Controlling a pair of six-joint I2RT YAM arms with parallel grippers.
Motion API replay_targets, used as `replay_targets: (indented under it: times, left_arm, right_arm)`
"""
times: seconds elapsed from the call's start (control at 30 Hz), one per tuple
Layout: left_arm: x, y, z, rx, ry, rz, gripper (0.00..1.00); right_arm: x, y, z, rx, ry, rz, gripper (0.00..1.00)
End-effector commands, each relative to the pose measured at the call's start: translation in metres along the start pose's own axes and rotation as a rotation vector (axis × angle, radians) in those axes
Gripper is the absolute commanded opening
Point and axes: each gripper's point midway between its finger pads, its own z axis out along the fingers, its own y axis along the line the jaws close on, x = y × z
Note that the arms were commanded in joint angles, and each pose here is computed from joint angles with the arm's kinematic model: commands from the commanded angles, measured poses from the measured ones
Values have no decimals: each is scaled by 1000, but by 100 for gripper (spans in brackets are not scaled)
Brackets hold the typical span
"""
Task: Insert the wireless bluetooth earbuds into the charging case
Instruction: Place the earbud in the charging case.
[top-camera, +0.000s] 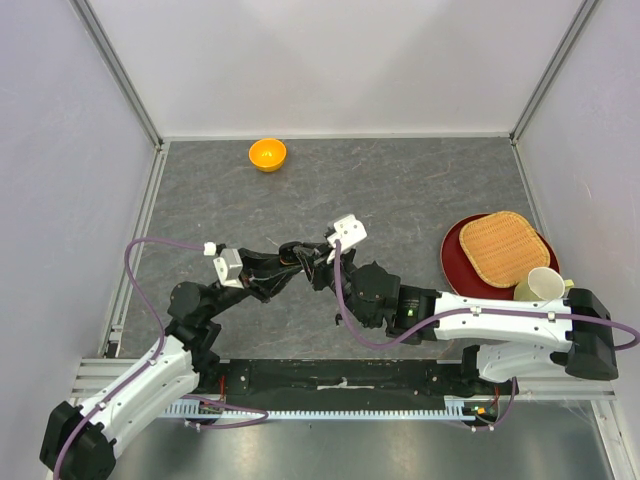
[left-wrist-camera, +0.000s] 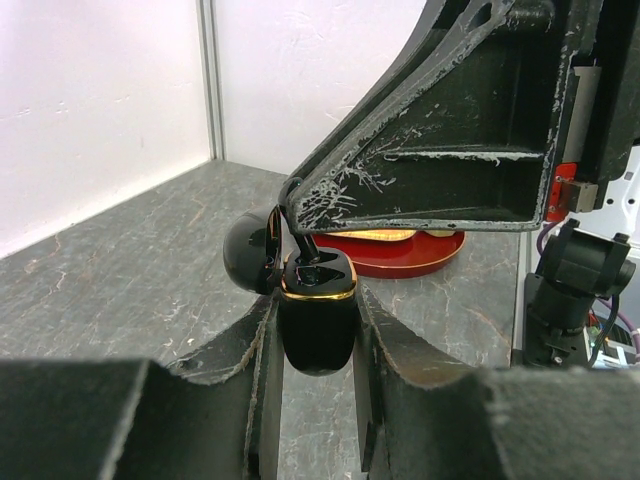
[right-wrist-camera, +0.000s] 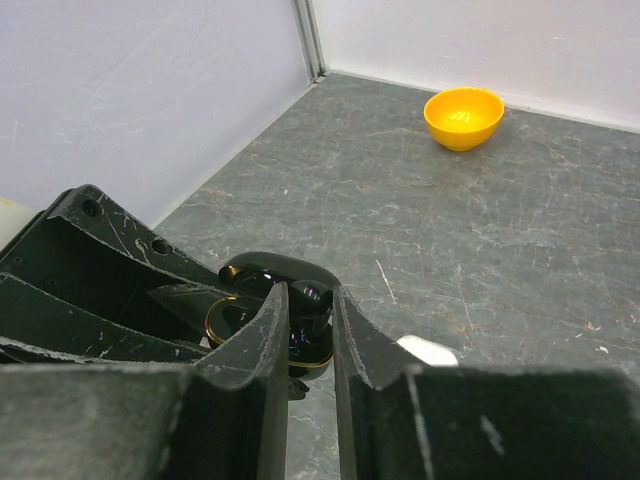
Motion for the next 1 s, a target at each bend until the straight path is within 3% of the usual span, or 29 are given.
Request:
replay_targets:
  times: [0.0,0.97]
  left_arm:
    - [-35,9,4,-60,-111,35,2]
    - [-31,20,2,-125,-111,24,2]
  right_arm:
    - [-3,12,0,-30,8,-8,0]
    - [5,30,3,-111,52,-33,0]
